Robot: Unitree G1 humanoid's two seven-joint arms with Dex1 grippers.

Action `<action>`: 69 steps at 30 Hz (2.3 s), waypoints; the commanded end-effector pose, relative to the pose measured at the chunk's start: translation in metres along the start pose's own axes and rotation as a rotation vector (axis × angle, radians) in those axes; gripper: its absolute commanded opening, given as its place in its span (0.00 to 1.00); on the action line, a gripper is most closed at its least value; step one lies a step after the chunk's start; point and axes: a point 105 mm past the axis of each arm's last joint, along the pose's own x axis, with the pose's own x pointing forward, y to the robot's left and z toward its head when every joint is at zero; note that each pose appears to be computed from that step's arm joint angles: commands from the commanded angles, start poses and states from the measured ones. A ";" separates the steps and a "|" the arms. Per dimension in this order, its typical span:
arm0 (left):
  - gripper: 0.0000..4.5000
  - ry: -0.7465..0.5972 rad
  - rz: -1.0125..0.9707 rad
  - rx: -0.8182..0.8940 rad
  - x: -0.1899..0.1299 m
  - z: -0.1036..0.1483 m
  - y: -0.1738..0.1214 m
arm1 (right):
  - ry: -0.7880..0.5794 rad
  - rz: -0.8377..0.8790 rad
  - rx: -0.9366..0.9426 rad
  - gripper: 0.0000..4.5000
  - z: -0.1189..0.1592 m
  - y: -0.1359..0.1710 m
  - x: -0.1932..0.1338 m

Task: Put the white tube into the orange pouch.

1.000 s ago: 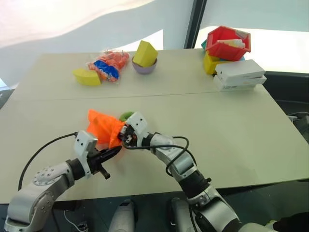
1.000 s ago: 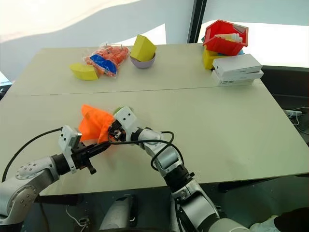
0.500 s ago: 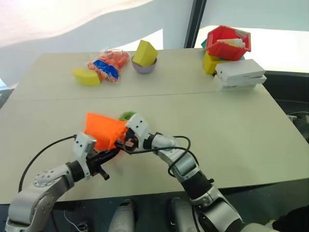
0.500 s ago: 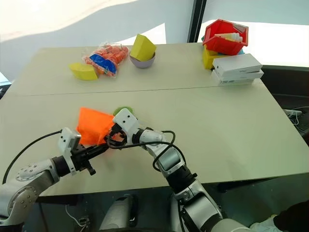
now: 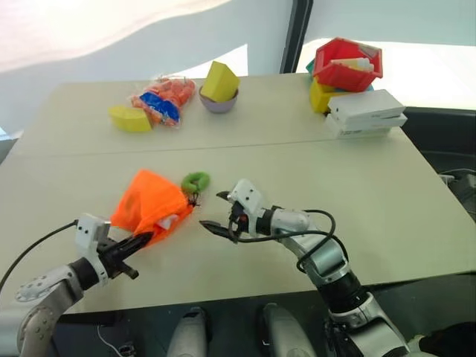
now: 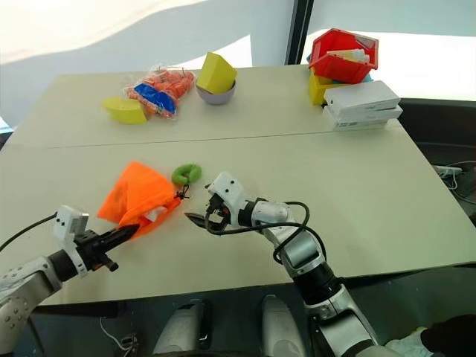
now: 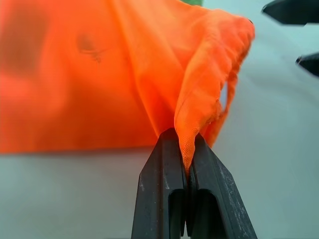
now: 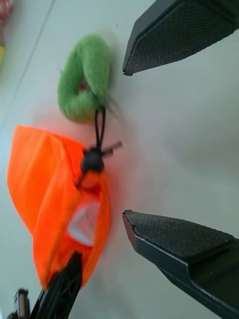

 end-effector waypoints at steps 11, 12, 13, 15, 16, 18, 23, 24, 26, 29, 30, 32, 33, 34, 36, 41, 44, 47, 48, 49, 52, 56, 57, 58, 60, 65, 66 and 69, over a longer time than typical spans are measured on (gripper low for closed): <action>0.41 -0.121 0.030 0.076 -0.005 0.023 0.008 | -0.024 -0.030 -0.346 1.00 0.009 -0.018 0.049; 0.53 -0.133 0.036 0.070 -0.006 0.026 0.010 | -0.022 -0.027 -0.359 1.00 0.007 -0.019 0.052; 0.62 -0.141 0.036 0.069 -0.007 0.029 0.010 | -0.020 -0.024 -0.366 1.00 0.005 -0.019 0.054; 0.62 -0.148 0.027 0.068 -0.009 0.033 0.009 | -0.019 -0.023 -0.373 1.00 0.002 -0.020 0.057; 0.63 -0.146 0.018 0.072 -0.010 0.034 0.007 | -0.020 -0.031 -0.367 0.94 0.001 -0.021 0.059; 0.63 -0.145 0.004 0.080 -0.011 0.036 0.005 | -0.026 -0.040 -0.352 0.82 0.000 -0.024 0.060; 0.63 -0.164 -0.004 0.100 -0.012 0.044 0.003 | -0.047 -0.075 -0.343 0.24 0.001 -0.031 0.056; 0.63 -0.167 -0.007 0.105 -0.011 0.045 0.003 | -0.051 -0.084 -0.343 0.12 0.001 -0.032 0.054; 0.63 -0.173 -0.017 0.124 -0.010 0.050 0.001 | -0.061 -0.111 -0.345 0.00 0.001 -0.037 0.046; 0.63 -0.176 -0.025 0.173 -0.008 0.059 -0.001 | -0.078 -0.166 -0.339 0.00 0.001 -0.045 0.027; 0.63 -0.174 -0.031 0.186 -0.006 0.063 -0.003 | -0.086 -0.184 -0.329 0.00 0.001 -0.047 0.019; 0.63 -0.177 -0.064 0.207 -0.003 0.072 -0.009 | -0.097 -0.211 -0.305 0.00 0.000 -0.048 0.001; 0.63 -0.178 -0.085 0.214 -0.002 0.076 -0.013 | -0.100 -0.220 -0.290 0.00 0.000 -0.048 -0.007; 0.63 -0.176 -0.104 0.220 -0.001 0.078 -0.016 | -0.103 -0.226 -0.275 0.00 0.000 -0.047 -0.014; 0.69 -0.164 -0.158 0.204 0.001 0.081 -0.020 | -0.098 -0.232 -0.260 0.00 0.000 -0.043 -0.022; 0.97 -0.146 -0.194 0.245 0.012 0.094 -0.011 | -0.092 -0.255 -0.235 0.00 0.003 -0.040 -0.030; 0.97 -0.157 -0.277 0.290 0.026 0.106 -0.022 | -0.090 -0.260 -0.236 0.00 0.005 -0.040 -0.031; 0.97 -0.145 -0.361 0.310 0.040 0.108 -0.033 | -0.093 -0.258 -0.244 0.00 0.007 -0.040 -0.031; 0.97 -0.131 -0.385 0.322 0.047 0.107 -0.035 | -0.097 -0.259 -0.248 0.00 0.009 -0.041 -0.030; 0.97 -0.120 -0.407 0.339 0.056 0.105 -0.037 | -0.102 -0.262 -0.253 0.00 0.011 -0.041 -0.030; 0.97 -0.103 -0.424 0.425 0.077 0.104 -0.037 | -0.114 -0.281 -0.237 0.00 0.015 -0.046 -0.032; 0.97 -0.140 -0.408 0.507 0.086 0.108 -0.036 | -0.140 -0.320 -0.117 0.00 0.018 -0.052 -0.045; 0.97 -0.153 -0.404 0.519 0.086 0.109 -0.036 | -0.142 -0.328 -0.088 0.00 0.017 -0.054 -0.049; 0.97 -0.161 -0.402 0.528 0.086 0.109 -0.037 | -0.143 -0.332 -0.065 0.00 0.017 -0.054 -0.052; 0.97 -0.171 -0.399 0.566 0.085 0.105 -0.040 | -0.144 -0.328 -0.016 0.00 0.015 -0.052 -0.059; 0.97 -0.227 -0.376 0.642 0.079 0.099 -0.055 | -0.146 -0.288 0.054 0.00 0.013 -0.042 -0.063; 0.97 -0.244 -0.362 0.647 0.078 0.100 -0.058 | -0.146 -0.278 0.064 0.00 0.013 -0.040 -0.063; 0.97 -0.263 -0.335 0.686 0.076 0.097 -0.065 | -0.147 -0.267 0.085 0.00 0.012 -0.038 -0.062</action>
